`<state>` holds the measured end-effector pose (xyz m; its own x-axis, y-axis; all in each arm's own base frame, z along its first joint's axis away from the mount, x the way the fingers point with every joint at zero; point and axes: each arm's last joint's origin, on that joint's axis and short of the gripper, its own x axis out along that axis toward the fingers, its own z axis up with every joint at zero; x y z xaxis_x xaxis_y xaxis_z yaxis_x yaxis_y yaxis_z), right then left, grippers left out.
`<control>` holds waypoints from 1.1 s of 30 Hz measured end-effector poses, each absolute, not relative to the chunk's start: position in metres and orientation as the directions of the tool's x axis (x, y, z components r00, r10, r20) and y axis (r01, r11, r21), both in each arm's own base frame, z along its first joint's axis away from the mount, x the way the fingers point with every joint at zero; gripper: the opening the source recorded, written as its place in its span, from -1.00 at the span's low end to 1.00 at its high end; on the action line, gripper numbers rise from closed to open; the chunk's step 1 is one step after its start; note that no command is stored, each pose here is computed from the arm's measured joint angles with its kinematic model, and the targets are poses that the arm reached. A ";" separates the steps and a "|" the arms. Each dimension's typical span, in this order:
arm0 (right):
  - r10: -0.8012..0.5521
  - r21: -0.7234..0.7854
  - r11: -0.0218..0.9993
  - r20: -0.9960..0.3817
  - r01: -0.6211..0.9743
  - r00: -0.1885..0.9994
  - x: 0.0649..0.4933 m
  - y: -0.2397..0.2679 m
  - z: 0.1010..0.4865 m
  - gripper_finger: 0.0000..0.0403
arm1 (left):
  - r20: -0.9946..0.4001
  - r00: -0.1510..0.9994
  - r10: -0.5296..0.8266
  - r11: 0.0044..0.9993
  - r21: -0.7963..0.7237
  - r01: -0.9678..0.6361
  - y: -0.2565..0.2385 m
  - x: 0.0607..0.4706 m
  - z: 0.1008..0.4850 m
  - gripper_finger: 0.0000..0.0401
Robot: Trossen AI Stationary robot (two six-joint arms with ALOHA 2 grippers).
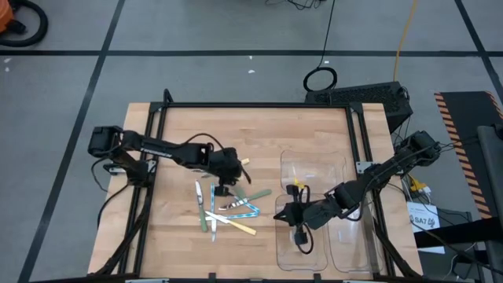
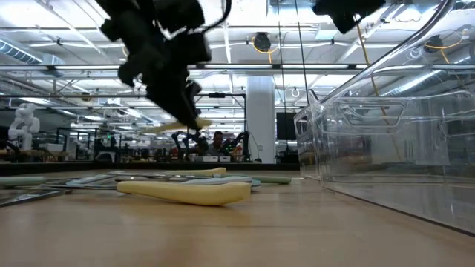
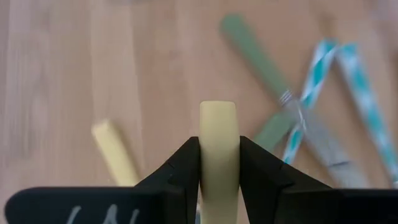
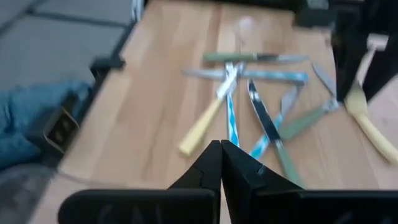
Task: Sort silverware by color (type)
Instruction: Put the yellow knife into the bottom right transparent bin
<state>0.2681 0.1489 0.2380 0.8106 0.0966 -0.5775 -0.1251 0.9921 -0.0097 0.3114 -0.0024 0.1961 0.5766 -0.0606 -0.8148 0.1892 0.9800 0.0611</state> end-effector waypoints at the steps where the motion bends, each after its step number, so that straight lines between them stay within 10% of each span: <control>1: 0.090 -0.019 0.992 -0.594 -0.126 0.799 0.267 0.148 0.236 -0.99 | -0.804 0.590 -0.069 0.976 0.069 0.209 -0.007 0.314 0.201 -0.55; 26: 0.051 -0.029 0.995 -0.659 -0.094 0.750 0.262 0.145 0.230 -0.99 | -0.306 0.930 -0.206 0.939 0.205 0.275 -0.078 0.351 0.289 -0.55; 33: -0.152 -0.194 0.980 -0.553 0.050 0.819 0.266 0.140 0.235 -0.99 | -0.246 0.939 -0.240 0.932 0.211 0.294 -0.090 0.350 0.295 -0.55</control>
